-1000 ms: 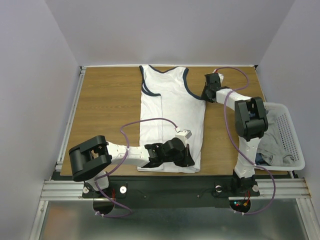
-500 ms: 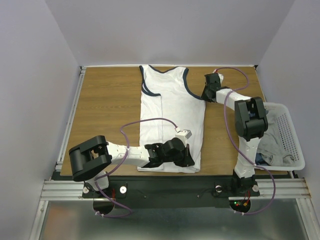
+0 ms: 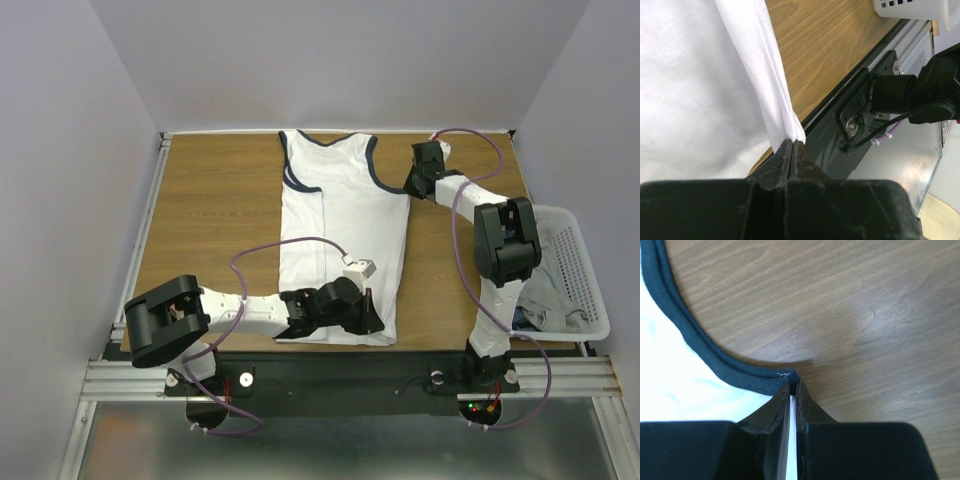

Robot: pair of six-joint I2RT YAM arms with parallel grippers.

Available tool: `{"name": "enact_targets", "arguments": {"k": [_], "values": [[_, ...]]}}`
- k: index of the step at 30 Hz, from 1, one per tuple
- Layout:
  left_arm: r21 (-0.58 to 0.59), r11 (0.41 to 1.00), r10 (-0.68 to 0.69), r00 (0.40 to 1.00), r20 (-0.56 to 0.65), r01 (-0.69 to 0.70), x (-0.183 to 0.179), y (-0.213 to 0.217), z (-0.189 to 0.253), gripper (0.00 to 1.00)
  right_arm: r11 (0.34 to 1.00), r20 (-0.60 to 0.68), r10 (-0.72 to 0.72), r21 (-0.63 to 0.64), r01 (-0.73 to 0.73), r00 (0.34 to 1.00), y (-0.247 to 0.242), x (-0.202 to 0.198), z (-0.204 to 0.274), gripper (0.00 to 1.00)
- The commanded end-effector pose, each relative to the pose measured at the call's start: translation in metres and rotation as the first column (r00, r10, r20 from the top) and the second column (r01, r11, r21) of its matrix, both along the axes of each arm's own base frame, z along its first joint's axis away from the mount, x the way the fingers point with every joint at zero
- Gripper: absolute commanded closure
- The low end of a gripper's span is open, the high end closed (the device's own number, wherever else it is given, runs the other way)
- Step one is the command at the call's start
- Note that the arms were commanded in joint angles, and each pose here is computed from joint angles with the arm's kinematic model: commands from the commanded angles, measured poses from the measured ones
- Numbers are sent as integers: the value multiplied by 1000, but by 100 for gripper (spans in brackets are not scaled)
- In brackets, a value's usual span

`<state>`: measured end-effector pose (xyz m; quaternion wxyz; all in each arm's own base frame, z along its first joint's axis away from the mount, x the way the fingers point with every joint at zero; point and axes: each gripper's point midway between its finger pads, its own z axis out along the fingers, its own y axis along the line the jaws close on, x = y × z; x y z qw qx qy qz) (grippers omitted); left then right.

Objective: Fold and stack the tank tops
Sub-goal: Fold the tank top

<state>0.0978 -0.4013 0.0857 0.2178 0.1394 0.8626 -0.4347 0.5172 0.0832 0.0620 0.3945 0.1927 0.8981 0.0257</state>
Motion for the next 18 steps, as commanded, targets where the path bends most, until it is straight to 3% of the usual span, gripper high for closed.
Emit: {"name": "enact_targets", "arguments": {"k": [1,18], "values": [[-61,998,27,999,17,-26,4,2,17,100,1000,123,-10,31,6,992,9,16,51,100],[50,983,176,984,-13,-175,11,45,-7,100,998,144,59,27,-64,988,87,29,65,100]]}}
